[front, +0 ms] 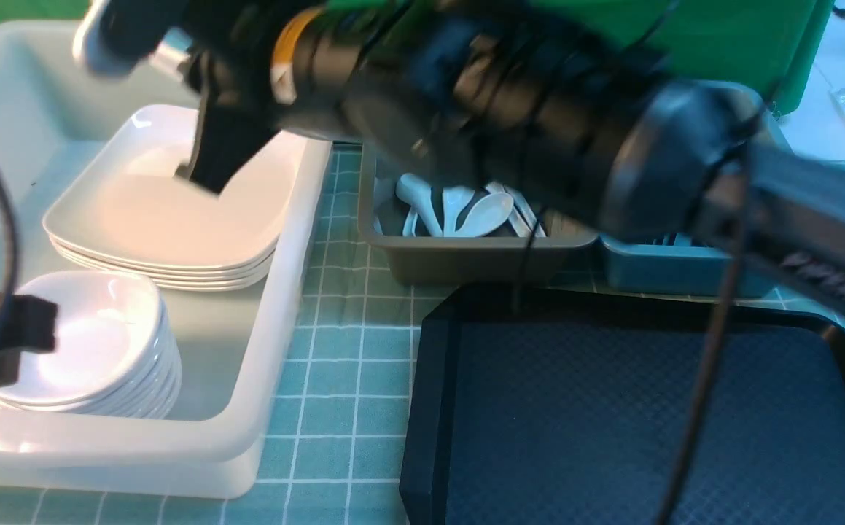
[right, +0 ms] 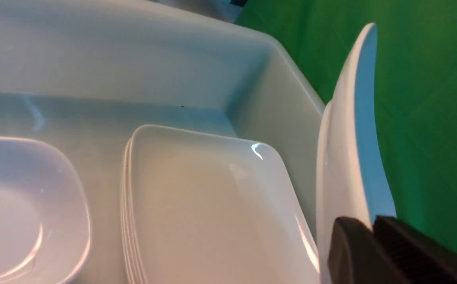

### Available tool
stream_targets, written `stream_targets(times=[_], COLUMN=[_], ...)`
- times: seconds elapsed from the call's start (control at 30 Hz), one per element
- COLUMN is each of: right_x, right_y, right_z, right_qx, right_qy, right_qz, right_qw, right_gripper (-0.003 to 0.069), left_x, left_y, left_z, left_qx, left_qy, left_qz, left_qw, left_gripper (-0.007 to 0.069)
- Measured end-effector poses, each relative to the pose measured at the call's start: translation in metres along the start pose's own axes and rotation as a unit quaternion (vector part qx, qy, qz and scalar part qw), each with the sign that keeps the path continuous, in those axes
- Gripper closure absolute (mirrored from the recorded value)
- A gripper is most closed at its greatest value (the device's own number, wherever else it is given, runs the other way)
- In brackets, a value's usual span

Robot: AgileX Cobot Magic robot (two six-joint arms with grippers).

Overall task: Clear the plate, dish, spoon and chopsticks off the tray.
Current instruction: Use the right arm to put the plate into the large storage box on the left

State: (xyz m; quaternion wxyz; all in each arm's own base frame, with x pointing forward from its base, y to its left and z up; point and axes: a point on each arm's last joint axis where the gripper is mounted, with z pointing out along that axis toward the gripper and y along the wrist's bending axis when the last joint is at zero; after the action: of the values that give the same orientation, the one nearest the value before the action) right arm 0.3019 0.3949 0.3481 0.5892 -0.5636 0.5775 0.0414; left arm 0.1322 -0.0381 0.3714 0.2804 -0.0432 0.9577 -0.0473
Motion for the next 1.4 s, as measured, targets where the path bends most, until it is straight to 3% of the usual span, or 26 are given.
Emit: stream_targets(times=[0.43,1.07,1.3,1.33,1.4], right_x=[0.012,0.035,0.054,0.056,0.056], right_y=[0.048,0.084,0.083,0.082,0.081], right_z=[0.039,0.065,0.073,0.074,0.074], right_qx=[-0.025,-0.058,-0.065,-0.064,-0.062], right_qy=[-0.031,-0.012,0.020,0.024,0.022], right_qz=[-0.110,-0.118,-0.086,-0.075,-0.065], right_qw=[0.993,0.991,0.994,0.995,0.996], right_gripper=[0.0590,0.0590,0.0475,0.0414,0.0363], left_x=[0.014,0.014,0.014,0.014,0.014], left_y=[0.009,0.010,0.010,0.010,0.010], left_z=[-0.026,-0.026,-0.026,-0.026,-0.026], left_qx=[0.027,0.022,0.022,0.022,0.022], left_qy=[-0.044,-0.046,-0.046,-0.046,-0.046], left_qz=[-0.013,0.003,0.004,0.005,0.005], left_qw=[0.999,0.999,0.999,0.999,0.999], left_gripper=[0.0616,0.0616,0.0616,0.0616,0.0616])
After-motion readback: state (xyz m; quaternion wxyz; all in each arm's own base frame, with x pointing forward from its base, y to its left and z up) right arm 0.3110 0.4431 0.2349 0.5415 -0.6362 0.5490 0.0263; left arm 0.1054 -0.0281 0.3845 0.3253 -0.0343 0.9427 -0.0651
